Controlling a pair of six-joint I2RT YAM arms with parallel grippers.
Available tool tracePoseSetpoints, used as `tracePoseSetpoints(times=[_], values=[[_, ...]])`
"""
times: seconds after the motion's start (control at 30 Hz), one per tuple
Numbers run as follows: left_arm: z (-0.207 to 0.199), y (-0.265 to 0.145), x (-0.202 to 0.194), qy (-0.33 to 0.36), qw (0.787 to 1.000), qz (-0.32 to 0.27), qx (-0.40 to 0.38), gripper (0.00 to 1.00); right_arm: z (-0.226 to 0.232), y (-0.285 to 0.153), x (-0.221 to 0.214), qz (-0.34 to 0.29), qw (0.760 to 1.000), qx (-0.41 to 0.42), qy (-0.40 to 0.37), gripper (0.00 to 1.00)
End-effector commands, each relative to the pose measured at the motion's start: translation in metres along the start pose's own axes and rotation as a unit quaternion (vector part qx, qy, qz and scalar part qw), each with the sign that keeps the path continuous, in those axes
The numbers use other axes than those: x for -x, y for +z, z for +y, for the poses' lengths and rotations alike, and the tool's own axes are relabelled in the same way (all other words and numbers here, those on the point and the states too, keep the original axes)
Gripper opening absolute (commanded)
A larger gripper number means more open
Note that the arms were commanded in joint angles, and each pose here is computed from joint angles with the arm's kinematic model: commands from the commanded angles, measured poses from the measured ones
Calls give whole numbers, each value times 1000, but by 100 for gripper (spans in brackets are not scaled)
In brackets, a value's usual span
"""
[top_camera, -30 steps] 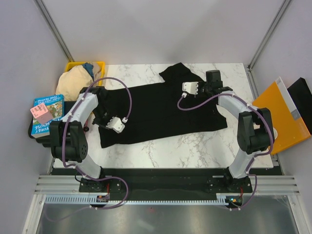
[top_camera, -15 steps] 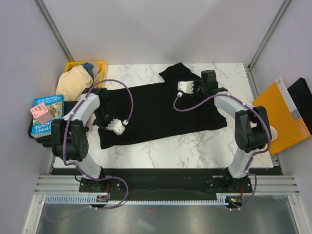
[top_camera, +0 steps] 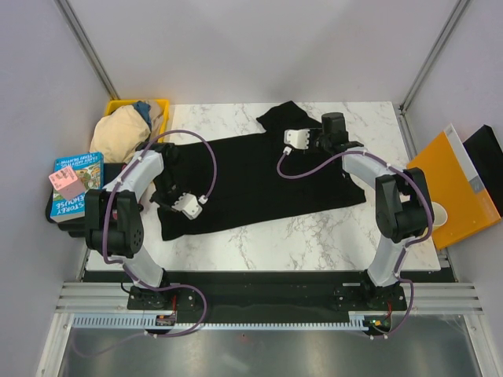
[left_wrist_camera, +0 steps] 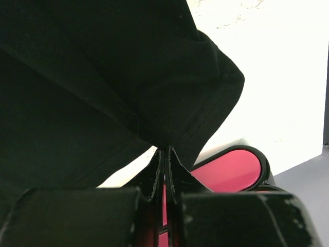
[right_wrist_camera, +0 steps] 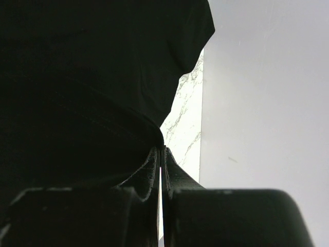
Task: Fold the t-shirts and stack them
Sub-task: Fold the flattened tshirt in 1/3 of the way
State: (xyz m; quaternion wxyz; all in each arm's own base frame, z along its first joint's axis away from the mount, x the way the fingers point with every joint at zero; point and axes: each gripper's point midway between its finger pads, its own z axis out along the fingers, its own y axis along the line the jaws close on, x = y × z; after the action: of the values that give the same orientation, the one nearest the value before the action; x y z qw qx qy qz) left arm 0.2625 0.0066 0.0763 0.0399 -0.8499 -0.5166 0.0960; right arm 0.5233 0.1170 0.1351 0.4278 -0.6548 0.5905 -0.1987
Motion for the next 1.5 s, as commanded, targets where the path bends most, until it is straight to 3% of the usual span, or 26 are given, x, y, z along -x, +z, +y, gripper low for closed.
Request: tracePoseSetpoints(times=[0.0,0.33,0.37,0.4,0.43,0.47,0.53,0.7,0.83,0.97,1.1,1.17,1.3,1.47], values=[[8,3,1,227,973,4,-36,2,-35,0,12,-16,998,-52,9,0],[9,8,7,219,975,2,-45,2,-24,10,13,-13,999,-40,3,3],[10,8,7,216,975,3,-44,3,-23,10,10,-1,999,-41,2,10],[10,8,7,215,975,8,-46,14,-20,12,7,7,999,-36,-3,20],[9,9,3,205,977,19,-53,20,-17,13,6,13,999,-33,-3,46],[8,9,2,199,978,24,-56,27,-19,12,2,25,999,-35,-1,59],[7,7,-5,174,982,41,-63,36,-16,9,-3,38,999,-29,13,69],[22,-7,-18,110,991,63,-38,44,-28,-10,-23,81,994,-54,48,75],[66,-46,-27,67,992,82,63,45,-35,-29,-41,110,988,-63,88,75],[83,-87,17,66,989,-22,128,45,-12,-54,-48,108,988,33,103,72],[51,-84,46,119,986,-43,107,44,49,-98,-52,90,977,184,58,67],[25,-56,48,132,988,-46,60,44,74,-109,-53,86,970,224,33,67],[-21,-12,54,147,988,-49,0,44,99,-127,-43,46,963,265,-12,67],[-37,5,54,144,989,-39,-13,44,127,-132,-31,25,950,310,-12,60]])
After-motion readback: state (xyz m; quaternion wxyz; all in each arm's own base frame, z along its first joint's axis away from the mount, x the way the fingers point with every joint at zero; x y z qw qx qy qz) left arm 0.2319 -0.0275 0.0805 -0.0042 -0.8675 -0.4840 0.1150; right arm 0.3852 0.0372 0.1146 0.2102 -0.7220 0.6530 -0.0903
